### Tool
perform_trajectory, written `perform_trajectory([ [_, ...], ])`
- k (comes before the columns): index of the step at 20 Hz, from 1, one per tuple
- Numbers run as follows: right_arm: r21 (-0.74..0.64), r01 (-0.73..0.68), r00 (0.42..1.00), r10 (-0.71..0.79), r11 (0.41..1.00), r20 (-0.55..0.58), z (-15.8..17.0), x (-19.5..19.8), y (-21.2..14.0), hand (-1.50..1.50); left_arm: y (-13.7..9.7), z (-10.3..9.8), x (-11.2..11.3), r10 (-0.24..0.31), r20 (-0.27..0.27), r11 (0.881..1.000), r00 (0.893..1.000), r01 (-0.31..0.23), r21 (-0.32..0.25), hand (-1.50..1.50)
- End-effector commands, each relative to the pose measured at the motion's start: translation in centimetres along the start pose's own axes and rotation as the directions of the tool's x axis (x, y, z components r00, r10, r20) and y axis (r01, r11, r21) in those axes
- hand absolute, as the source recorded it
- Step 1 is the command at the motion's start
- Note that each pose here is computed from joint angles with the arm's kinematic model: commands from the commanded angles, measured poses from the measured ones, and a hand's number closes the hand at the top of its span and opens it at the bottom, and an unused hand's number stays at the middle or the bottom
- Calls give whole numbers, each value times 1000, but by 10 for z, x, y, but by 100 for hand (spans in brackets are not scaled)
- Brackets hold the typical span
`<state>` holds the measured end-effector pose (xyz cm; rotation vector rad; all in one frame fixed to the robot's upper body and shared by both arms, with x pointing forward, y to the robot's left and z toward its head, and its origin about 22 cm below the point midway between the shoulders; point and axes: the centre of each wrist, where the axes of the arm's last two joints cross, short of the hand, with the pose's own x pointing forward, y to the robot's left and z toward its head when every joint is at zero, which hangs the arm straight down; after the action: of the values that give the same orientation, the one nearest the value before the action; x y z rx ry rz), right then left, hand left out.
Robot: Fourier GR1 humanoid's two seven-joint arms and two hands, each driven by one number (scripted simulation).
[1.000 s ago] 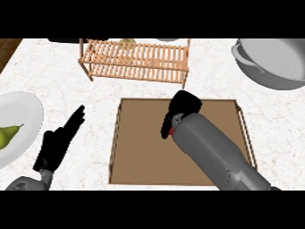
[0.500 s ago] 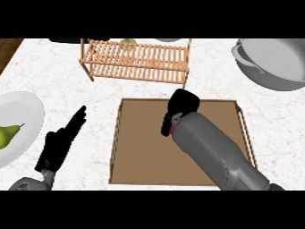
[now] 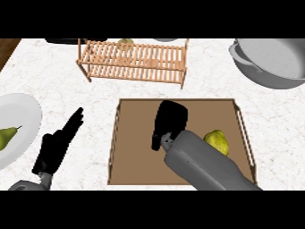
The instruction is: Pick the tomato from the tray and place it in the tiered shelf
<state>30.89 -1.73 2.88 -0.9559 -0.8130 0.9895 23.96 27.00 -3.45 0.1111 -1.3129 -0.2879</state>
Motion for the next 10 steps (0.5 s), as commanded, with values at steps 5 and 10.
perform_trajectory([
  [5,-133,146,987,-154,980,-51,61,11,-29,150,-7,5,-3,21,-21,1000,1000,-21,8,0],
  [10,-334,117,991,-132,935,-24,66,11,-65,150,-4,6,-3,7,-21,1000,1000,-6,21,0],
])
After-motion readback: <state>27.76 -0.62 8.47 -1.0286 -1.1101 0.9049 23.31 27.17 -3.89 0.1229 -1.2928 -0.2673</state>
